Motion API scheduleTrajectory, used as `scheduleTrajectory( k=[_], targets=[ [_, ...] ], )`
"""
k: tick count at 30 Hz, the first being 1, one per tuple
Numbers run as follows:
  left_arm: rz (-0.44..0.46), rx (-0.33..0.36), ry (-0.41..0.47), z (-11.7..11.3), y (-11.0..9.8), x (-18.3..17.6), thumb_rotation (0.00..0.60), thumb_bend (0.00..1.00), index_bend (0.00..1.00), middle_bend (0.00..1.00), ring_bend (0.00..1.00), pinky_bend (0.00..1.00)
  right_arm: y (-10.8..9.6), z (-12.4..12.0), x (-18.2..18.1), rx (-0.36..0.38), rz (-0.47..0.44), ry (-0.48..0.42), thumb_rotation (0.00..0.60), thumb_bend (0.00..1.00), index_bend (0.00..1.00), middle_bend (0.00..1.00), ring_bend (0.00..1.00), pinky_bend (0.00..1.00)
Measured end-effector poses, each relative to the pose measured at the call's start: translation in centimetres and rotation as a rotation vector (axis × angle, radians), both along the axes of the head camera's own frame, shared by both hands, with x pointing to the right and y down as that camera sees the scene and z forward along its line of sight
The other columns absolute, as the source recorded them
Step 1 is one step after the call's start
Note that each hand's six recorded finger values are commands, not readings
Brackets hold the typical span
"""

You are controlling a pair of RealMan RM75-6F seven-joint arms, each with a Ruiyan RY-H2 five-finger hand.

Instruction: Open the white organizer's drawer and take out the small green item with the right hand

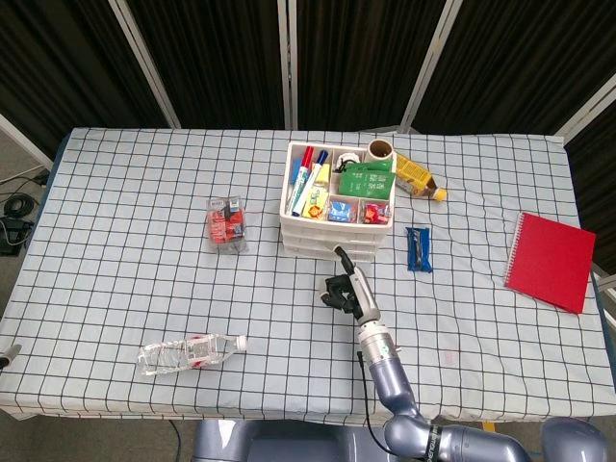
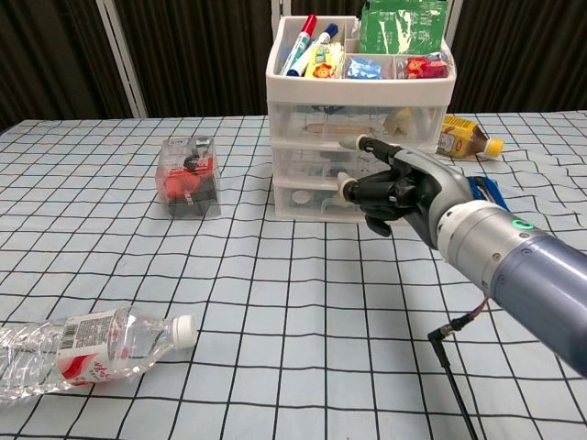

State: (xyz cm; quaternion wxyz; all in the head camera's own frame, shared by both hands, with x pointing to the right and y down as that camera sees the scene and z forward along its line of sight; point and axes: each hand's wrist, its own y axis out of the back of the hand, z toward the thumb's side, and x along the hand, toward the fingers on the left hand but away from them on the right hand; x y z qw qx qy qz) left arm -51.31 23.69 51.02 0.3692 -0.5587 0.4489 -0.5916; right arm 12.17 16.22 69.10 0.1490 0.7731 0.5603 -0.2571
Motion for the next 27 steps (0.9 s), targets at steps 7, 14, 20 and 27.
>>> scheduleTrajectory(
  k=[7,14,20,27],
  targets=[
    [-0.005,0.000,0.005,0.0,-0.1,-0.2,0.600,0.00,0.00,0.00,0.00,0.00,-0.6,0.0,-0.8,0.014,-0.008,0.010,0.600,0.49,0.15,0.92,0.97,0.88],
    [-0.008,0.005,0.012,-0.3,-0.1,-0.3,0.600,0.00,0.00,0.00,0.00,0.00,-1.2,0.1,-1.0,0.014,-0.005,0.019,0.600,0.49,0.15,0.92,0.97,0.88],
    [-0.008,0.002,0.014,-0.2,-0.1,-0.4,0.600,0.00,0.00,0.00,0.00,0.00,-1.5,0.4,-0.8,0.011,0.001,0.028,0.600,0.49,0.15,0.92,0.97,0.88],
    [-0.007,-0.002,0.014,-0.1,-0.1,-0.3,0.600,0.00,0.00,0.00,0.00,0.00,-1.8,0.4,-0.9,0.010,0.001,0.028,0.600,0.49,0.15,0.92,0.97,0.88]
  ],
)
